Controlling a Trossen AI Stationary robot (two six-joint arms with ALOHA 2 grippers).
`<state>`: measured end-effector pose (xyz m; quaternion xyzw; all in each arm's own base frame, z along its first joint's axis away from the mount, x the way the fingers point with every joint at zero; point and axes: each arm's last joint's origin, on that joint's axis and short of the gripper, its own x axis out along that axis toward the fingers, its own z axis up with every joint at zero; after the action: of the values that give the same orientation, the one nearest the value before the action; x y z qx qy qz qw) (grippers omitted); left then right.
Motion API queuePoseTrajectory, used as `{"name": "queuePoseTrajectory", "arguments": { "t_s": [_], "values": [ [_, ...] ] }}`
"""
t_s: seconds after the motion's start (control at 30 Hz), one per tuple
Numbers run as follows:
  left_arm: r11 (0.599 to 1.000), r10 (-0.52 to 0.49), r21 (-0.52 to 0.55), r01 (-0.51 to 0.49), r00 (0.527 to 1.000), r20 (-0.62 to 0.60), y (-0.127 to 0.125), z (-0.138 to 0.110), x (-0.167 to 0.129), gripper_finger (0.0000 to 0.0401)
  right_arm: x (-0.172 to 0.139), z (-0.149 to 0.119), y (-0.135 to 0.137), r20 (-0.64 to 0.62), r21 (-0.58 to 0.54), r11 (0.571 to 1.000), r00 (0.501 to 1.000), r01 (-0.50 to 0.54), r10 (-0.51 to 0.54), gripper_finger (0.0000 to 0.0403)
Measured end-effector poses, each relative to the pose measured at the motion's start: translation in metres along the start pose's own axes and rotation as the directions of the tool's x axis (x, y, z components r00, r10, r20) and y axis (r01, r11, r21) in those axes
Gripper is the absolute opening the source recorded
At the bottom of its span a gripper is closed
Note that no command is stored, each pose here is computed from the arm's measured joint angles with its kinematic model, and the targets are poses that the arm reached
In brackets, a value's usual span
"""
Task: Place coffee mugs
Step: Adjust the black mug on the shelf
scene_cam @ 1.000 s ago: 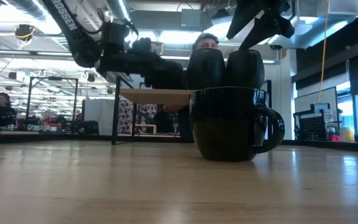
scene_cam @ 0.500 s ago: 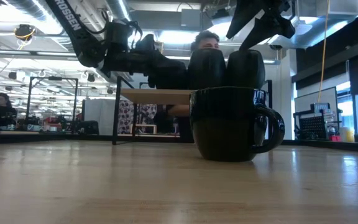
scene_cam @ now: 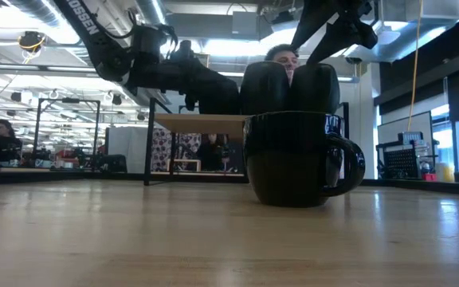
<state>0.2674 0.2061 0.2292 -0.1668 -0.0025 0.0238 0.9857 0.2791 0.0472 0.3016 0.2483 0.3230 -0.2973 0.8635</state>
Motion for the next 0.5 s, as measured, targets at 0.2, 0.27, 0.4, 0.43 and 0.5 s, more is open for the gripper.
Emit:
{"name": "queuePoseTrajectory", "arguments": {
  "t_s": [0.2,0.27,0.4,0.43,0.5],
  "values": [
    [0.996,0.087,0.044,-0.084,0.994,-0.059,-0.004,0.005,-0.009,0.0139,0.000,0.000,0.000,0.000,-0.004,1.000,1.000,0.000,0.000,0.0218],
    [0.992,0.116,0.056,-0.112,0.990,-0.085,-0.006,0.005,-0.012,0.0139,0.000,0.000,0.000,0.000,-0.008,1.000,1.000,0.000,0.000,0.0218],
    [0.981,0.181,0.093,-0.170,0.974,-0.135,-0.011,0.004,-0.015,0.0139,0.000,0.000,0.000,0.000,-0.020,1.000,1.000,0.000,0.000,0.0218],
    [0.977,0.198,0.103,-0.184,0.969,-0.145,-0.013,0.004,-0.016,0.0139,0.000,0.000,0.000,0.000,-0.021,1.000,1.000,0.000,0.000,0.0218],
    [0.968,0.231,0.134,-0.212,0.961,-0.150,-0.016,0.007,-0.019,0.0139,0.000,0.000,0.000,0.000,-0.022,1.000,1.000,0.000,0.000,0.0218]
  ]
}}
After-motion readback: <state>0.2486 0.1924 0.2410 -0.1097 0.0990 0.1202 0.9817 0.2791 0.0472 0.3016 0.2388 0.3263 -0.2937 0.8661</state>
